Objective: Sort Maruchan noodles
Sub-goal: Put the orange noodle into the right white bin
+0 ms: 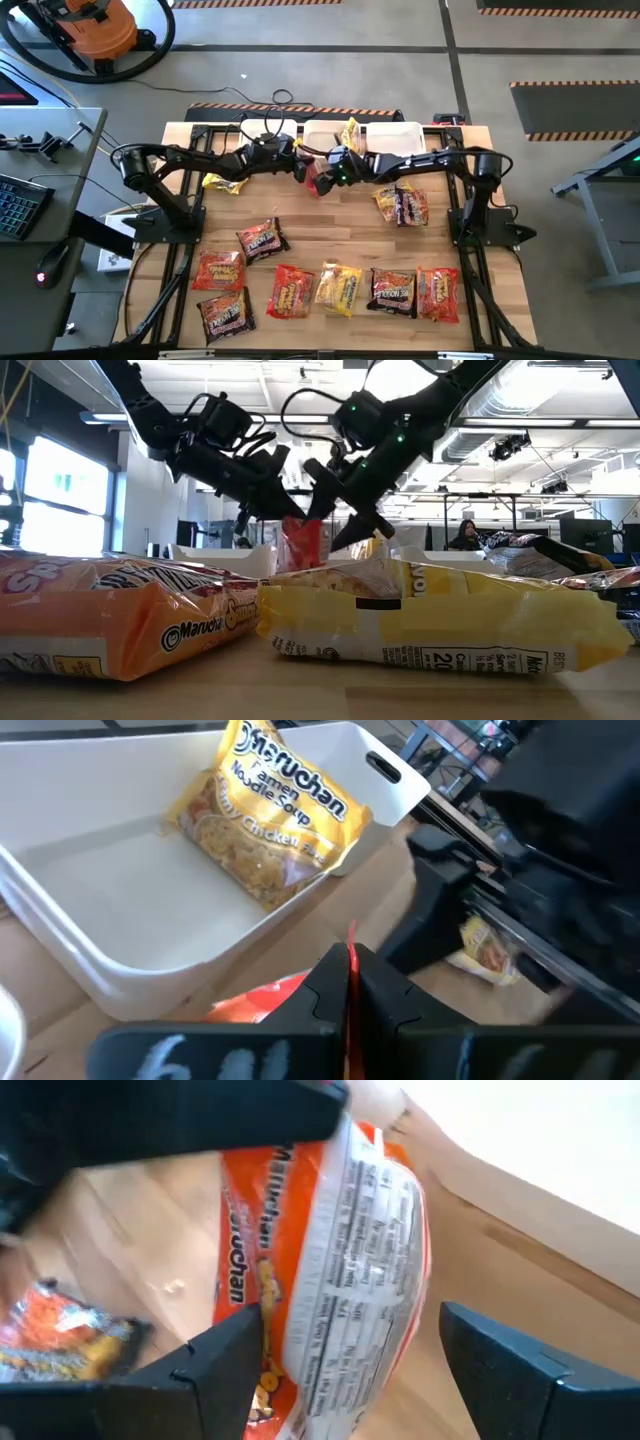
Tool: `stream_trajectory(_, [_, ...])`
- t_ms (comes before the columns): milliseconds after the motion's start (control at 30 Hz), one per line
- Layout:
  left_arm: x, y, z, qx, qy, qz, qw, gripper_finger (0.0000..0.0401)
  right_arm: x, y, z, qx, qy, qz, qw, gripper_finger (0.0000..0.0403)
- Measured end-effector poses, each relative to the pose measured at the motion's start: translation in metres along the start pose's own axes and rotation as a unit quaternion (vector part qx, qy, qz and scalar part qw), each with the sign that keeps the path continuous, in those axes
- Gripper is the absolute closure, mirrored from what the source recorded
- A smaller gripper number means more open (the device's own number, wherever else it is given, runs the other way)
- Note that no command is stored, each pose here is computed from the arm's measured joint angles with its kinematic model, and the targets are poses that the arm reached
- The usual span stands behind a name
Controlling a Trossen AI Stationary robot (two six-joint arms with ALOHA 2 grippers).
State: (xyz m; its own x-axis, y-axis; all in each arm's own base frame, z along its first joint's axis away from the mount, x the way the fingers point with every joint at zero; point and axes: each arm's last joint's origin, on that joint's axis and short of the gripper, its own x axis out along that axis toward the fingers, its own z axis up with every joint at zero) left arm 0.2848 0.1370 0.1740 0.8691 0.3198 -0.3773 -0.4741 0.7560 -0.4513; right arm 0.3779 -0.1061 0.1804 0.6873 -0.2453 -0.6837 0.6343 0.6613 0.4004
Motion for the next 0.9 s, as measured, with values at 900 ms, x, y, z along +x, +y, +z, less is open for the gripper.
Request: stream_trajectory(900, [0.000, -0.009, 0.001, -0.007, -0.024, -0.009, 1.000, 0.0400, -0.004, 0.009, 0.006, -0.023, -0.037, 0.031, 0.999, 0.0127])
